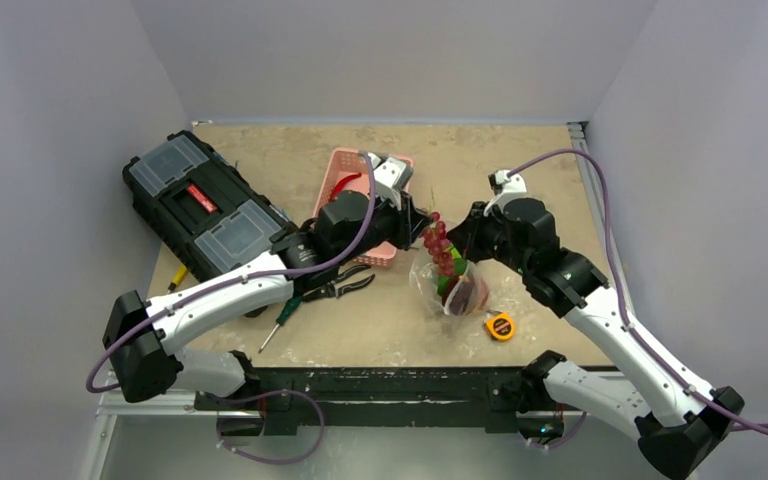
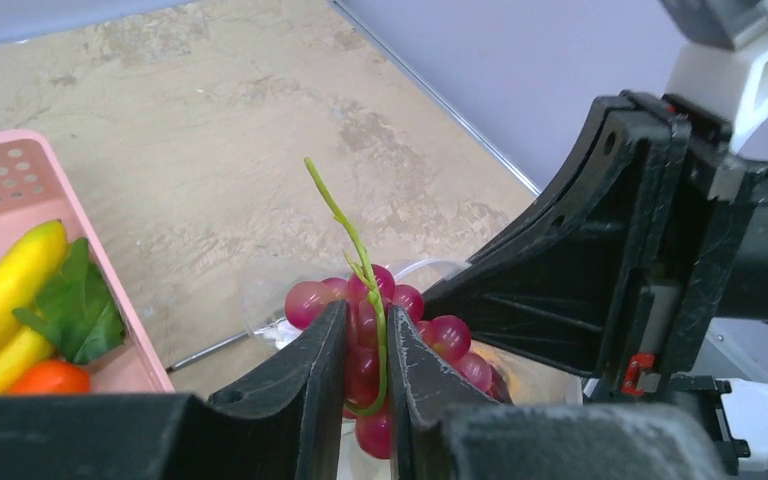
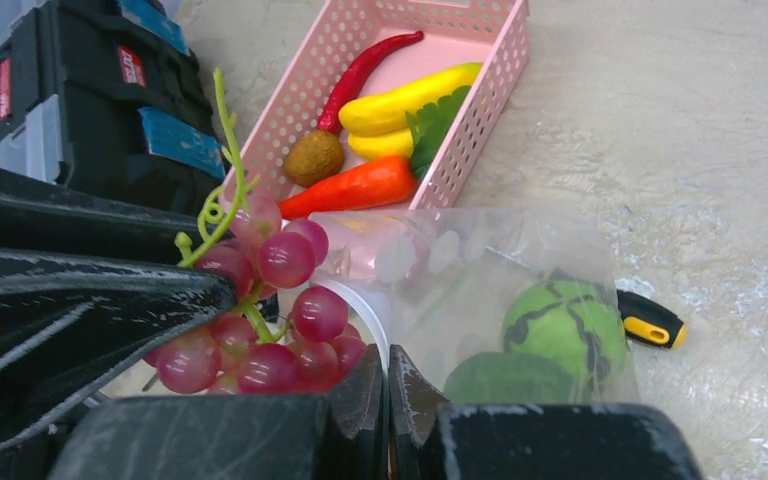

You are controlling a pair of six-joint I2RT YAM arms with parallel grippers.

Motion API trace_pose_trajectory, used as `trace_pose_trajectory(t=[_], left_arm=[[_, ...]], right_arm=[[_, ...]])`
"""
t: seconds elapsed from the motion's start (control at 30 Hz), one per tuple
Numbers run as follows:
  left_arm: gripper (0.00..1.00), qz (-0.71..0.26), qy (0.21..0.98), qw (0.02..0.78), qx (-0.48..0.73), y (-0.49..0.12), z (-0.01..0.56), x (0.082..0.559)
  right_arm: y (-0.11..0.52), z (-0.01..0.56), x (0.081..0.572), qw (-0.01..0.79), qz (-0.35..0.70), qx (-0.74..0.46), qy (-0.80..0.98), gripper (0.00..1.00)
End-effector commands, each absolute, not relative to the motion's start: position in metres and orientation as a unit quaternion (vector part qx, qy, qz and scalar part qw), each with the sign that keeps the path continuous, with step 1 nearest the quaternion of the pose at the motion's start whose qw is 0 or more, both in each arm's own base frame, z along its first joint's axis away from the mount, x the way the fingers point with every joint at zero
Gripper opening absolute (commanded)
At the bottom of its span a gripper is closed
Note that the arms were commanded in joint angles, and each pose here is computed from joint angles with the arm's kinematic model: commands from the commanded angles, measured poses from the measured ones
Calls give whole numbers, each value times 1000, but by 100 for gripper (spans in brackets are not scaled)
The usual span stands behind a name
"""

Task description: Place the food in the zip-top bag and seal the zipper

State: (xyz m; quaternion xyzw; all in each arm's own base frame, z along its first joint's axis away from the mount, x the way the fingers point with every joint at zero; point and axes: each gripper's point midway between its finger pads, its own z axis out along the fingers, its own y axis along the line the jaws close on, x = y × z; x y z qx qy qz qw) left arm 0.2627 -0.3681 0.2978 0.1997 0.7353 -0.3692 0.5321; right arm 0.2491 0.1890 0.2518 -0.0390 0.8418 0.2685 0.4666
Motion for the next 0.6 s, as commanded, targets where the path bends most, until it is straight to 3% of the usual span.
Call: trace_pose_trajectory(t=[0.0, 0.47, 0.57], left_arm=[[0, -348, 718, 573, 190, -358, 309, 263], [0, -323, 711, 590, 205, -362, 319, 254], [16, -339, 716, 571, 215, -366, 313, 244]], right_arm=[[203, 313, 247, 501, 334, -39, 797, 0], [213, 318, 246, 484, 354, -40, 799, 0], [213, 316, 247, 484, 352, -40, 800, 0]])
